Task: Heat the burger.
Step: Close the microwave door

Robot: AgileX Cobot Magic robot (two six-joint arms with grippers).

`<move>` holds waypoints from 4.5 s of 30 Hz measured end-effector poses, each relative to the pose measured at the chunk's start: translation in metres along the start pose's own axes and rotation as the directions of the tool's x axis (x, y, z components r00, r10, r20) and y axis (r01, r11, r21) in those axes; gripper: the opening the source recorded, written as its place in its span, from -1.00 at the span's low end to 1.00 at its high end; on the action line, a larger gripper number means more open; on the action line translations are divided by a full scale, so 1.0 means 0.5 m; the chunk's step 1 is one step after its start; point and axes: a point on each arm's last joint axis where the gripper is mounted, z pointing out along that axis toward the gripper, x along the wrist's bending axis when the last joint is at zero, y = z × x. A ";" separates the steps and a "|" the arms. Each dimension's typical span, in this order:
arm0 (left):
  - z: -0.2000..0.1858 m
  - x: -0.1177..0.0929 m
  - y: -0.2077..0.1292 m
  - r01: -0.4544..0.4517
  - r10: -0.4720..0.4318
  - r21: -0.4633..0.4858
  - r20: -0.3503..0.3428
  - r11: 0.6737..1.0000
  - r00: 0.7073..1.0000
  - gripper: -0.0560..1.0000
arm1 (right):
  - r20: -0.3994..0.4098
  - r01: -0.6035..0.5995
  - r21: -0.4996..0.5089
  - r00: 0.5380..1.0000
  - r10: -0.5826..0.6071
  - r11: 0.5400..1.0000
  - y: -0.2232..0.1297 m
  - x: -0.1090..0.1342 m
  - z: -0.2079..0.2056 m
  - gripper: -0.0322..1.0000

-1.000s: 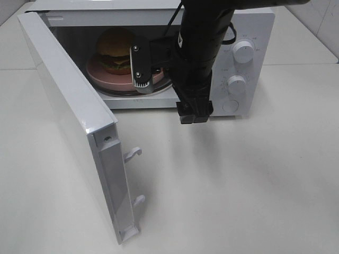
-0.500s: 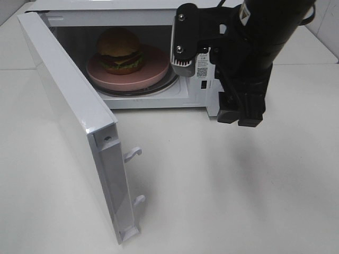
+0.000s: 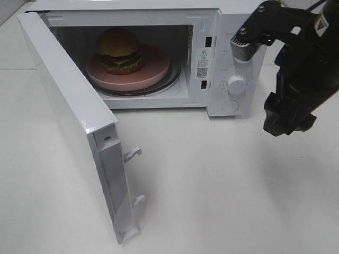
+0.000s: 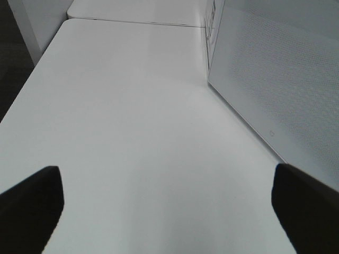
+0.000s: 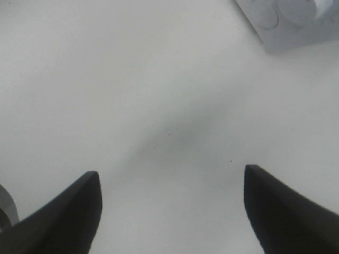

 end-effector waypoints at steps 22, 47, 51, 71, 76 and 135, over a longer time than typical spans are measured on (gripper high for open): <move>0.000 0.000 0.000 0.000 0.000 0.000 0.000 1.000 1.000 0.98 | 0.135 -0.798 -0.011 0.596 0.791 0.603 -0.170 -0.171 0.008 0.50; 0.000 0.000 0.000 0.000 0.000 0.000 0.000 1.000 1.000 0.98 | 0.069 -0.846 -0.286 0.449 0.891 0.449 -0.362 0.056 -0.144 0.50; 0.000 0.000 0.000 0.000 0.000 0.000 0.000 1.000 1.000 0.98 | 0.028 -0.834 -0.354 0.443 0.896 0.423 -0.391 0.108 -0.141 0.50; 0.000 0.000 0.000 0.000 0.000 0.000 0.000 1.000 1.000 0.98 | -0.089 -0.634 -0.611 0.650 0.755 0.475 -0.429 0.222 -0.146 0.50; 0.000 0.000 0.000 0.000 0.000 0.000 0.000 1.000 1.000 0.98 | -0.088 -0.594 -0.666 0.664 0.742 0.452 -0.443 0.239 -0.152 0.50; 0.000 0.001 0.000 -0.004 0.004 0.000 -0.006 1.000 1.000 0.98 | -0.020 -0.555 -0.694 0.652 0.758 0.459 -0.459 0.241 -0.154 0.50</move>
